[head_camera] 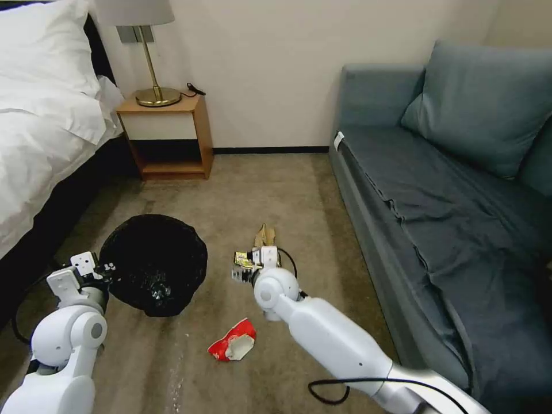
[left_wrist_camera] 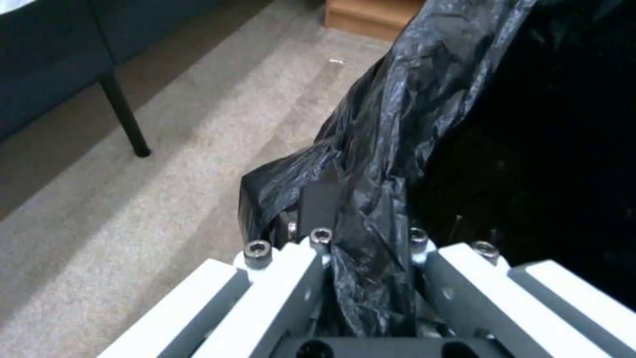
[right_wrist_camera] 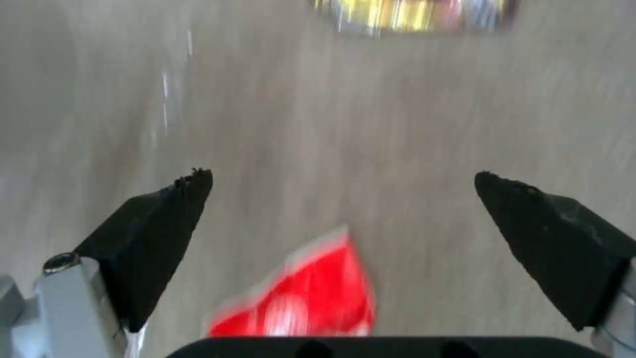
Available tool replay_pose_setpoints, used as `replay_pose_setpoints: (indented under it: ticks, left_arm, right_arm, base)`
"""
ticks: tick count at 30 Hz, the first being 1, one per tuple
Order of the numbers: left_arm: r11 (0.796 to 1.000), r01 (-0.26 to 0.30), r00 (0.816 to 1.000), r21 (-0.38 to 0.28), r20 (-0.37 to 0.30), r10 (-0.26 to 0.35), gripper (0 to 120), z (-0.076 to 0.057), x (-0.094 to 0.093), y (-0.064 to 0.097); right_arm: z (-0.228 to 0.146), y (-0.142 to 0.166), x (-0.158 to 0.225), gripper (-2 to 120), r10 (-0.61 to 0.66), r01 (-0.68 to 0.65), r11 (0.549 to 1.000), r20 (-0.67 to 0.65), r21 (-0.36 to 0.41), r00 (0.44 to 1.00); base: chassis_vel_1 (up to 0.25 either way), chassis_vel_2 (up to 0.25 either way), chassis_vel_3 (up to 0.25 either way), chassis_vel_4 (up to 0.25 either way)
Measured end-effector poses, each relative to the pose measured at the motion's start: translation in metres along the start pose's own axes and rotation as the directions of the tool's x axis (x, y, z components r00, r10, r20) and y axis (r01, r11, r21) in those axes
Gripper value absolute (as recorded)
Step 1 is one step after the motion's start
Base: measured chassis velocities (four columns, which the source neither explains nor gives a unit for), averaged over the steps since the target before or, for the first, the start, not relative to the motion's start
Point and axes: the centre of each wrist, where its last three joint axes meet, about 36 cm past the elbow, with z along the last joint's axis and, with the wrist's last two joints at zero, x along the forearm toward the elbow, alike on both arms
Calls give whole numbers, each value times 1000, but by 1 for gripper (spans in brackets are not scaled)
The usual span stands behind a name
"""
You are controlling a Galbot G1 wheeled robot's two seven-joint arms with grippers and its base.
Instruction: Pick up the trash bin, then pick up the garbage on the floor and place it into the trash bin.
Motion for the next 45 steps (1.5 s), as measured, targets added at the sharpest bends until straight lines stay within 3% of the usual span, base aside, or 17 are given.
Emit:
replay_pose_setpoints:
  ticks: [7, 9, 12, 15, 23, 33, 39, 45]
  left_arm:
    - [1000, 2, 1000, 1, -18, -2, 1, 10, 1, -8]
    - [1000, 5, 999, 2, -32, -5, 1, 16, 1, -9]
    - [1000, 9, 1000, -10, -28, -9, 1, 14, 1, -6]
    - [1000, 22, 1000, -16, -18, -22, 1, 8, 3, -1]
    - [1000, 27, 999, -13, -21, -27, 1, 8, 5, 0]
    - [1000, 26, 999, -13, -26, -27, 1, 10, 5, -1]
    - [999, 34, 999, -14, -39, -34, 1, 17, 4, -2]
    - [999, 33, 999, -12, -36, -34, 1, 17, 4, -3]
  right_arm:
    - [34, 11, -10, 100, -2, 8, 999, -162, 33, 987]
    - [46, 20, -18, 100, -21, 22, 1000, -220, 2, 975]
    - [48, 22, -24, 100, -27, 21, 999, -243, -27, 970]
    - [49, 20, -29, 100, -42, 27, 998, -250, -65, 967]
    - [61, 25, -38, 100, -65, 37, 993, -259, -113, 964]
    - [87, 0, -63, 100, -5, -26, 992, -243, -125, 970]
    - [88, -32, -81, 100, 17, -60, 981, -231, -183, 973]
    - [89, -36, -82, 100, -8, -33, 981, -209, -193, 978]
  base:
    - [0, 0, 0, 0]
    - [0, 0, 0, 0]
    - [0, 0, 0, 0]
    - [0, 0, 0, 0]
    - [0, 0, 0, 0]
    - [0, 0, 0, 0]
    - [0, 0, 0, 0]
    - [0, 0, 0, 0]
